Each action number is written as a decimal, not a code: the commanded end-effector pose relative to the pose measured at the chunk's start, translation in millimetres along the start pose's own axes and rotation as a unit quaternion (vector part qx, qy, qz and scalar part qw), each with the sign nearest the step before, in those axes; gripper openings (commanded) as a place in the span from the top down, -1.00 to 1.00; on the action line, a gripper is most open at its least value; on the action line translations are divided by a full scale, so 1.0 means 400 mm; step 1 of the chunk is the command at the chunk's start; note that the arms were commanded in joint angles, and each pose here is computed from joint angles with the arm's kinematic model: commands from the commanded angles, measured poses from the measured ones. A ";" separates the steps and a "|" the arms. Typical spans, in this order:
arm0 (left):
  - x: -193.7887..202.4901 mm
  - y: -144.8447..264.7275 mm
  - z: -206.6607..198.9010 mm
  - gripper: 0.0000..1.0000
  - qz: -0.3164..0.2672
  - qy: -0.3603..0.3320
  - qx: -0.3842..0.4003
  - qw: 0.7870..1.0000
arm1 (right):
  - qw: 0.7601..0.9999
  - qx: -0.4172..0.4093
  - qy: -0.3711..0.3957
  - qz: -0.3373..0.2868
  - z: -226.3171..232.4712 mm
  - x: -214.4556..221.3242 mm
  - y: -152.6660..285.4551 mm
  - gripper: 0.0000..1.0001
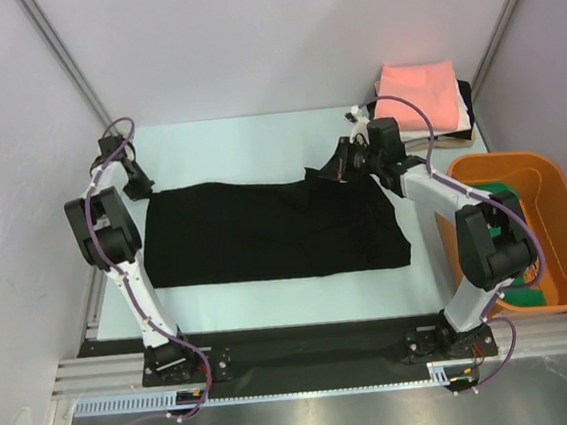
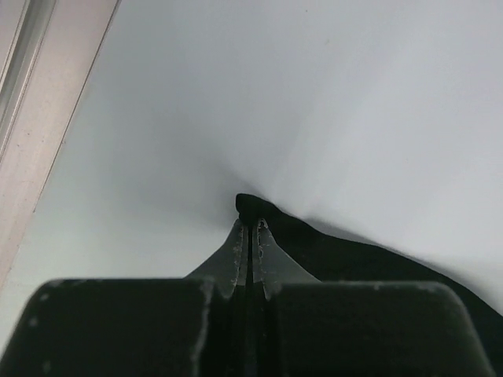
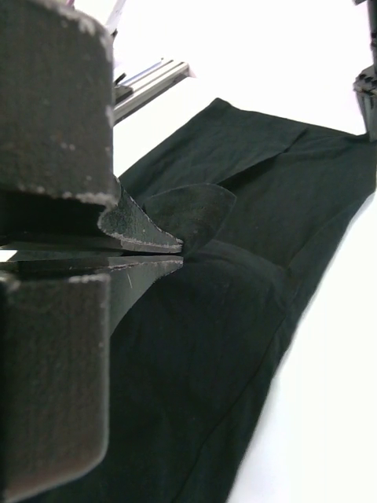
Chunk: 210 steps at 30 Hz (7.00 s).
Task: Fold and stack the t-shirts
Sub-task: Fold the tshirt
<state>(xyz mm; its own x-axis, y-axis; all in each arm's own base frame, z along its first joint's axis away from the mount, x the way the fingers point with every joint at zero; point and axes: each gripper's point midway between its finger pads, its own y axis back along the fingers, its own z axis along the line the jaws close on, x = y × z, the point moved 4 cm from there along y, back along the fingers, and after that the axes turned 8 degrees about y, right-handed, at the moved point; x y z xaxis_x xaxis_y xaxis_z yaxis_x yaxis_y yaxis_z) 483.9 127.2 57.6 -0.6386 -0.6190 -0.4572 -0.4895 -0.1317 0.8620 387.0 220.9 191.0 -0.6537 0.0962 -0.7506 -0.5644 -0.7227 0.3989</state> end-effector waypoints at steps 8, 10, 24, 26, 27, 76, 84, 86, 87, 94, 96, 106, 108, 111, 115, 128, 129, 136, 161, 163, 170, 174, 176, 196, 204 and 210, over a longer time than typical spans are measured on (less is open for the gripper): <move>0.012 0.145 -0.019 0.99 -0.031 0.020 0.032 0.999 | 0.995 0.054 0.057 -0.065 0.024 0.001 0.141 1.00; 0.025 0.155 -0.012 0.99 -0.030 0.024 0.031 0.999 | 0.994 0.066 0.054 -0.070 0.018 0.023 0.168 1.00; 0.038 0.234 0.034 0.99 -0.069 0.022 -0.008 0.997 | 0.987 0.137 0.017 -0.076 -0.048 0.123 0.254 1.00; 0.032 0.255 0.037 0.99 -0.082 0.020 -0.012 0.996 | 0.987 0.139 0.015 -0.077 -0.049 0.131 0.260 1.00; 0.035 0.260 0.041 0.99 -0.083 0.020 -0.014 0.996 | 0.987 0.138 0.015 -0.075 -0.045 0.140 0.264 1.00; 0.445 0.258 -0.007 -0.77 0.017 0.037 -0.027 0.999 | 0.949 0.276 -0.149 0.045 -0.115 0.421 0.150 -0.25; 0.546 0.220 0.020 0.55 0.067 0.024 -0.003 0.997 | 0.952 0.266 -0.134 0.065 -0.172 0.404 0.046 1.00; 0.558 0.222 0.023 0.97 0.074 0.024 0.000 0.997 | 0.953 0.267 -0.126 0.066 -0.186 0.362 0.006 1.00; 0.568 0.225 0.022 0.99 0.082 0.028 0.006 0.996 | 0.953 0.270 -0.120 0.066 -0.194 0.345 -0.005 1.00; 0.630 0.286 0.017 0.99 0.112 0.059 0.063 0.990 | 0.961 0.261 -0.051 0.071 -0.247 0.146 -0.173 1.00; 0.663 0.303 0.019 0.99 0.129 0.074 0.086 0.985 | 0.971 0.232 -0.018 0.061 -0.259 0.078 -0.254 1.00; 0.891 0.431 -0.043 0.99 0.232 0.106 0.199 0.946 | 0.986 0.154 0.049 0.043 -0.354 -0.026 -0.519 1.00; 0.919 0.463 -0.074 0.99 0.246 0.112 0.214 0.939 | 0.991 0.114 0.062 0.012 -0.325 -0.092 -0.541 1.00; 0.978 0.506 -0.115 0.99 0.282 0.102 0.225 0.927 | 0.991 0.110 0.069 -0.021 -0.331 -0.123 -0.571 1.00; 1.048 0.558 -0.161 0.81 0.310 0.068 0.231 0.920 | 0.988 0.105 0.089 -0.075 -0.327 -0.171 -0.584 1.00; 1.128 0.809 -0.218 -0.73 0.366 0.036 0.282 0.886 | 0.965 0.138 0.144 -0.168 -0.332 -0.261 -0.595 1.00; 1.119 0.818 -0.216 -0.74 0.358 0.037 0.289 0.887 | 0.962 0.127 0.162 -0.178 -0.318 -0.273 -0.597 0.94; 0.901 0.822 -0.248 -0.99 0.155 -0.027 0.333 0.930 | 0.957 0.090 0.193 -0.197 -0.178 -0.369 -0.530 -0.80; 0.571 0.301 -0.495 -0.63 0.040 -0.107 0.203 0.973 | 0.997 0.069 0.032 0.022 0.349 0.354 0.148 -0.80; 0.567 0.263 -0.504 -0.58 0.043 -0.107 0.190 0.975 | 0.996 0.068 0.042 0.047 0.385 0.422 0.154 -0.79; 0.577 0.169 -0.527 0.12 0.066 -0.109 0.174 0.976 | 0.987 0.109 0.047 0.112 0.356 0.596 0.149 -0.74; 0.564 0.154 -0.531 0.70 0.062 -0.110 0.170 0.977 | 0.979 0.150 0.044 0.129 0.298 0.652 0.158 -0.65; 0.519 0.153 -0.517 0.99 0.044 -0.110 0.142 0.983 | 0.975 0.171 0.046 0.136 0.265 0.675 0.166 -0.51; 0.476 0.111 -0.443 0.99 0.047 -0.089 0.125 0.987 | 0.988 0.104 -0.011 0.112 0.280 0.754 0.106 0.09; 0.493 0.134 -0.455 0.99 0.058 -0.102 0.146 0.982 | 0.986 0.136 -0.012 0.097 0.240 0.732 0.147 1.00; 0.507 0.209 -0.445 0.99 0.035 -0.155 0.121 0.980 | 0.973 0.183 0.018 0.140 0.208 0.773 0.315 1.00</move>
<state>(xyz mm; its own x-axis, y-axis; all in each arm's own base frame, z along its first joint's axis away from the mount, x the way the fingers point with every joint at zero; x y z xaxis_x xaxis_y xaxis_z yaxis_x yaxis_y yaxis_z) 435.1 -142.9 54.8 -0.7945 -0.4286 -0.4302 -0.5266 0.1336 0.8395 89.8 256.4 62.7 -0.7796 -0.0374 -0.6251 -0.5114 -0.5381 0.6700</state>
